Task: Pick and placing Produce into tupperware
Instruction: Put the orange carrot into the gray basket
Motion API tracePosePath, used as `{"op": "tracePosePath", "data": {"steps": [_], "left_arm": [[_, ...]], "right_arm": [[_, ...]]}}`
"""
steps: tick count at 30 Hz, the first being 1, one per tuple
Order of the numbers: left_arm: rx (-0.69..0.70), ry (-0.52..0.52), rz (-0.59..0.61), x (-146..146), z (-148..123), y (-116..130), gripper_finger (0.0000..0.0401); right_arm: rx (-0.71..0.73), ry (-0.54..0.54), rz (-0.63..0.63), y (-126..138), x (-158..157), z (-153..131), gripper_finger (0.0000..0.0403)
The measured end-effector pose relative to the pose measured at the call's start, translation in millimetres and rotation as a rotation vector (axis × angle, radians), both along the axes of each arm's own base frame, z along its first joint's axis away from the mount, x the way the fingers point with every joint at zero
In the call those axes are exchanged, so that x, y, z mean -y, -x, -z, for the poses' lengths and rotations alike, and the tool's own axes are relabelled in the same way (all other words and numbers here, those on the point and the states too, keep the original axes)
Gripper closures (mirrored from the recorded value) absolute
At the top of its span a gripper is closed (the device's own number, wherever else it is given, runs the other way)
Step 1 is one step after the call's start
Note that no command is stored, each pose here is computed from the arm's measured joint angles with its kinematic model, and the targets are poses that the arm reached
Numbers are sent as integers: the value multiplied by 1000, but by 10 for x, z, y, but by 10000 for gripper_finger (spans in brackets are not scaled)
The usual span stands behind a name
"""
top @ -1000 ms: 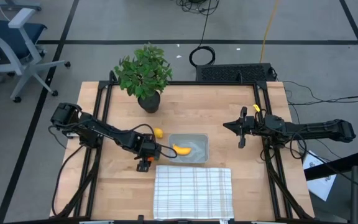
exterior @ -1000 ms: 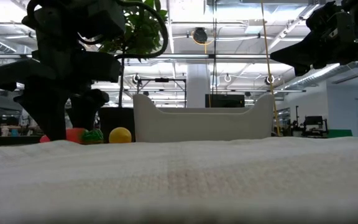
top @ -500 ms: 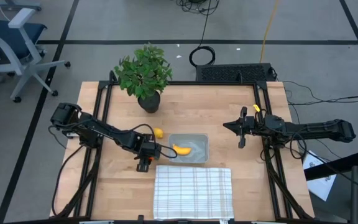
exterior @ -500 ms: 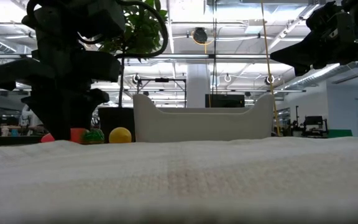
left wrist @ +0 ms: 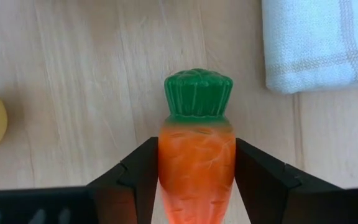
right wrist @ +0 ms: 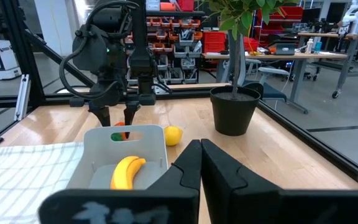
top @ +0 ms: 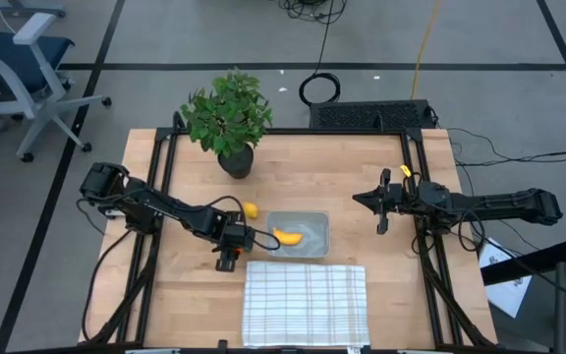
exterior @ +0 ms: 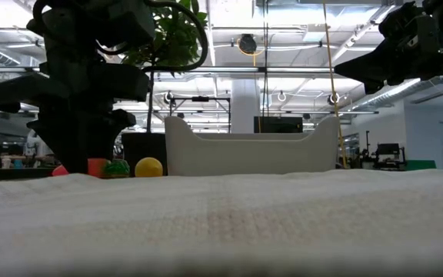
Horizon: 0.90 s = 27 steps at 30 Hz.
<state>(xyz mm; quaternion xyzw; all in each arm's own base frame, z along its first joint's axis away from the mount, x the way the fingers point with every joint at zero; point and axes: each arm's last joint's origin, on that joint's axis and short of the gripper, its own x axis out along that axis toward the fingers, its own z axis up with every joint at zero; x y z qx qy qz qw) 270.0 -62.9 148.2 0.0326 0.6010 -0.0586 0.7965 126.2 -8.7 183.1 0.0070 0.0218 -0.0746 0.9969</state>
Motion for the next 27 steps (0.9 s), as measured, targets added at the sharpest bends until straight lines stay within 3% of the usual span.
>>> {"op": "tracePosePath", "data": {"steps": [7,16,27], "left_arm": [[27,-20,32,-11,-88,23,220],[112,-87,7,-78,-514,203,219],[339,-46,-168,-305,-858,218,219]], "right_arm": [[0,0,0,0,0,0,403],[6,0,-1,-2,0,-6,403],[5,1,-1,-9,0,-4,403]]}}
